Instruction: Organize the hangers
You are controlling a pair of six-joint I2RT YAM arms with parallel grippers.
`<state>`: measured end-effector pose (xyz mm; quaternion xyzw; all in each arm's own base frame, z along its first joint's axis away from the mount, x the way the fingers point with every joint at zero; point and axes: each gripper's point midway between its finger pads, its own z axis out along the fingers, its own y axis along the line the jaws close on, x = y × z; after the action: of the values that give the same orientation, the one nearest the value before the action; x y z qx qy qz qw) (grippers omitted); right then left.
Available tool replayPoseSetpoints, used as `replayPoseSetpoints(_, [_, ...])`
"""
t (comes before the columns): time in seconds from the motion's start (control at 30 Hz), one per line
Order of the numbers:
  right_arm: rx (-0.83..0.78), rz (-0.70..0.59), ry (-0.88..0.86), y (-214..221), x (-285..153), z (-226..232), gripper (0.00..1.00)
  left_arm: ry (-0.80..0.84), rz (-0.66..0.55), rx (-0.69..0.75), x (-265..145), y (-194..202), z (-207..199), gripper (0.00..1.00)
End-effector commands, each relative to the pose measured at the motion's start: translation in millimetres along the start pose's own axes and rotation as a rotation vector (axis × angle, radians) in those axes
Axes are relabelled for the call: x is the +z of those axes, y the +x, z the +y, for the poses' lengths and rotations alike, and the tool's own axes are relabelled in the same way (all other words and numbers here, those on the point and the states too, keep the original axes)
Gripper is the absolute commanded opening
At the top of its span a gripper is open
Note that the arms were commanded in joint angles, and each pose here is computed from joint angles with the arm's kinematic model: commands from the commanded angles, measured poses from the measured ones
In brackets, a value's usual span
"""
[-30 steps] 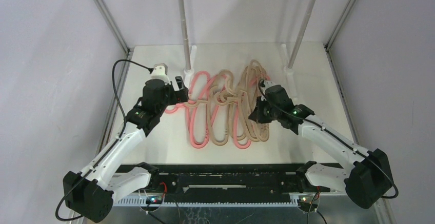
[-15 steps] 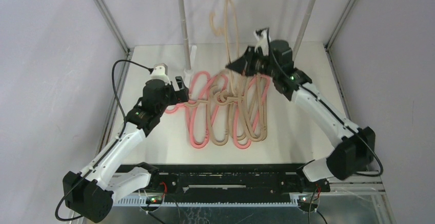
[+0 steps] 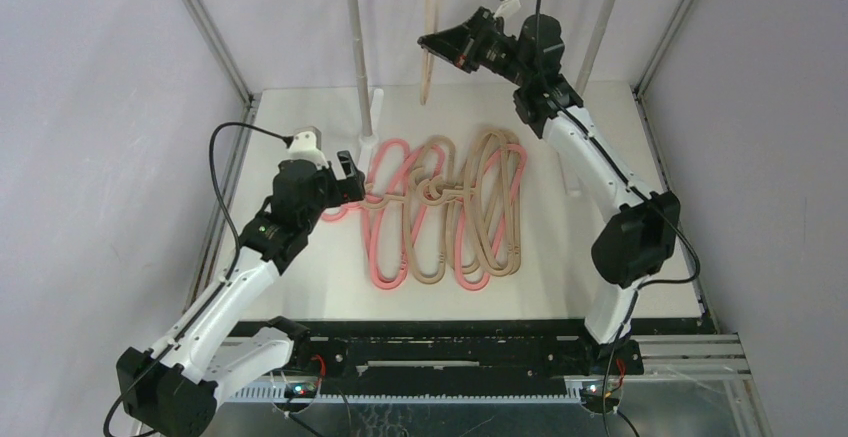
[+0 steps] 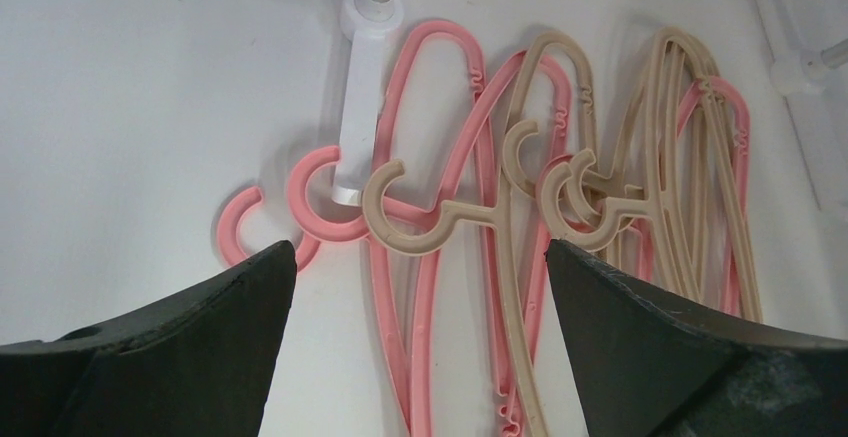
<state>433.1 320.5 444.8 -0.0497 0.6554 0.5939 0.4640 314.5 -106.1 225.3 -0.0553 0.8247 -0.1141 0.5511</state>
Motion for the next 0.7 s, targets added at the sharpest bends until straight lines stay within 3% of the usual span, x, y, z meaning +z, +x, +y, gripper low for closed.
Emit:
replayPoseSetpoints(0.0, [0.032,-0.088,-0.07,-27,15,25,0.0,-0.008,-0.007,-0.001,-4,4,4,0.99])
replayPoseSetpoints(0.67, [0.223,-0.019,0.097,19,75,-48,0.0,-0.001,0.011,0.01,-5,9,4,0.99])
